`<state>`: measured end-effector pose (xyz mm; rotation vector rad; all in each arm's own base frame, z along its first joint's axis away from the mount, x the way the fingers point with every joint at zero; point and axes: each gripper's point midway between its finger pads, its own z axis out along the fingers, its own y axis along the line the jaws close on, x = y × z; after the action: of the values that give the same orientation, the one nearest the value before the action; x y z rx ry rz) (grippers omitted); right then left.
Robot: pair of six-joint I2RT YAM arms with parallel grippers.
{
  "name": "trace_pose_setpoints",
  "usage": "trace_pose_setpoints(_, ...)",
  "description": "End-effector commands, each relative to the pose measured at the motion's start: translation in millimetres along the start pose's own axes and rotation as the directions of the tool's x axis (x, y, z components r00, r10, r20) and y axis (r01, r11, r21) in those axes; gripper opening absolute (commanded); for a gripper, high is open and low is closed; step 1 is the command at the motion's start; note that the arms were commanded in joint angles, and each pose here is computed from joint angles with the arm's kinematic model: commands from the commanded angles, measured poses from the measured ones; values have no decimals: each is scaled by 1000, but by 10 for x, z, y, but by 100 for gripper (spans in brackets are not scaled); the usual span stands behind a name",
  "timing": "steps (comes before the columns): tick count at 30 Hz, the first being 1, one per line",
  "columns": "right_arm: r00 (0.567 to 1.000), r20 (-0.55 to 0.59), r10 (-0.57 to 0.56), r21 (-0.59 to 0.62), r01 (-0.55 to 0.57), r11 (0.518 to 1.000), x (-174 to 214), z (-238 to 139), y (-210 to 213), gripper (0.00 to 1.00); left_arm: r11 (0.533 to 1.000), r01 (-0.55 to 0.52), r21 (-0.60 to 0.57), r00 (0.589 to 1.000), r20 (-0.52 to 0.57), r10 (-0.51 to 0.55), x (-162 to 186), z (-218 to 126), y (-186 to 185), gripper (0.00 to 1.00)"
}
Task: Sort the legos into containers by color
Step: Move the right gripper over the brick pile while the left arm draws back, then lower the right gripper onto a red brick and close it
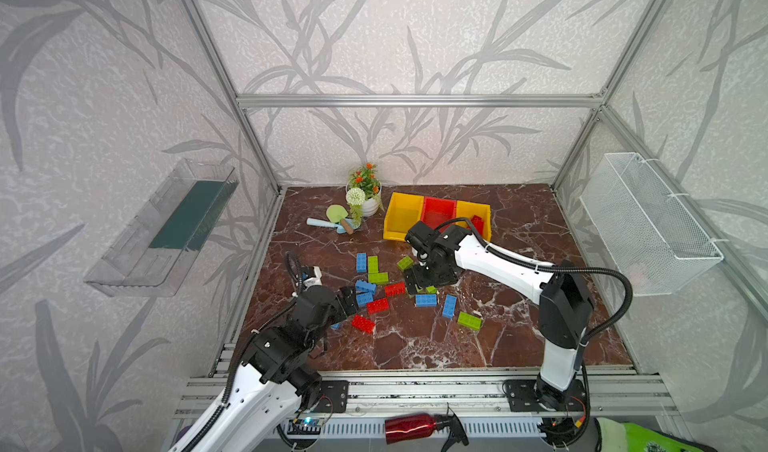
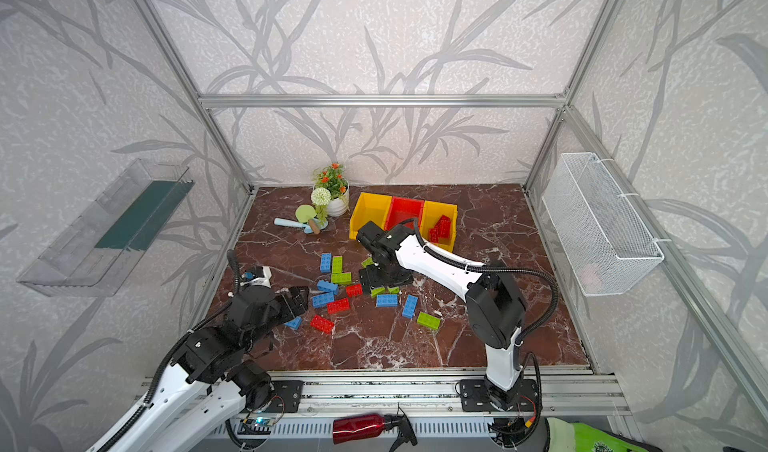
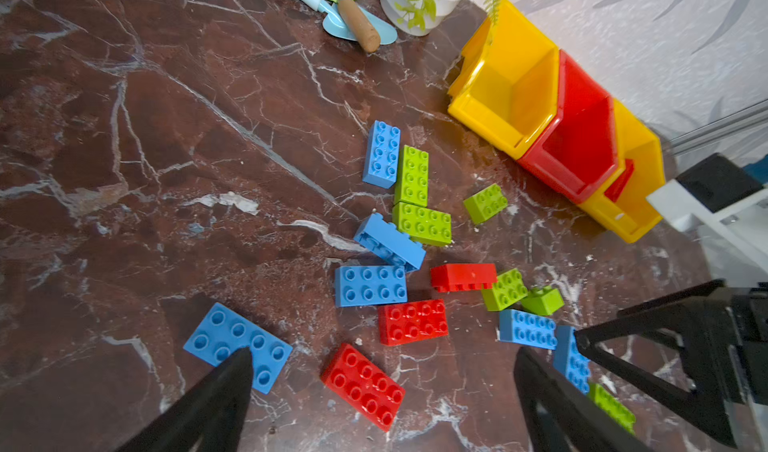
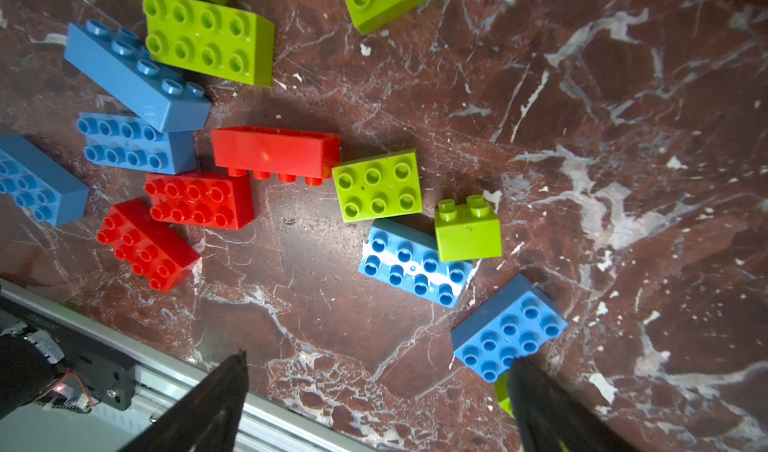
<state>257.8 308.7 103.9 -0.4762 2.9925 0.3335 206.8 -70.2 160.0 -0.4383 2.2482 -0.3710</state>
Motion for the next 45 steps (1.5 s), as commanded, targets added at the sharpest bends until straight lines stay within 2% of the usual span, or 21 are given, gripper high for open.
trace_pose_setpoints(1,996,93,-12,-35,15,999,-155,-3,53,97,993,21,-118,999,49,-15,-88,-5,183,95)
trace_pose_setpoints(3,994,109,-8,-49,13,999,-186,-34,97,95,991,51,-121,997,70,-42,-129,-69,202,95)
trace_pose_setpoints(7,985,170,-32,-26,37,999,-199,-152,108,95,995,26,-92,998,65,-20,-125,-128,177,95)
trace_pose_setpoints(14,988,157,-2,17,-1,1000,-48,-160,76,95,997,1,-82,1000,22,1,75,-150,285,97)
trace_pose_setpoints(19,989,143,-24,52,17,999,28,-39,270,95,1000,-5,-16,1000,23,5,146,-181,246,97)
trace_pose_setpoints(29,991,118,-69,70,61,996,-186,301,606,96,993,-90,-78,996,3,90,215,-116,256,97)
trace_pose_setpoints(35,991,86,-98,121,87,989,-337,564,653,97,988,-114,-108,993,22,117,239,-56,333,97)
trace_pose_setpoints(41,994,79,-81,174,66,982,-448,691,563,96,986,-119,-113,992,29,123,258,-14,348,97)
trace_pose_setpoints(45,995,83,-54,151,41,988,-467,760,524,95,990,-103,-97,993,56,108,222,-50,351,97)
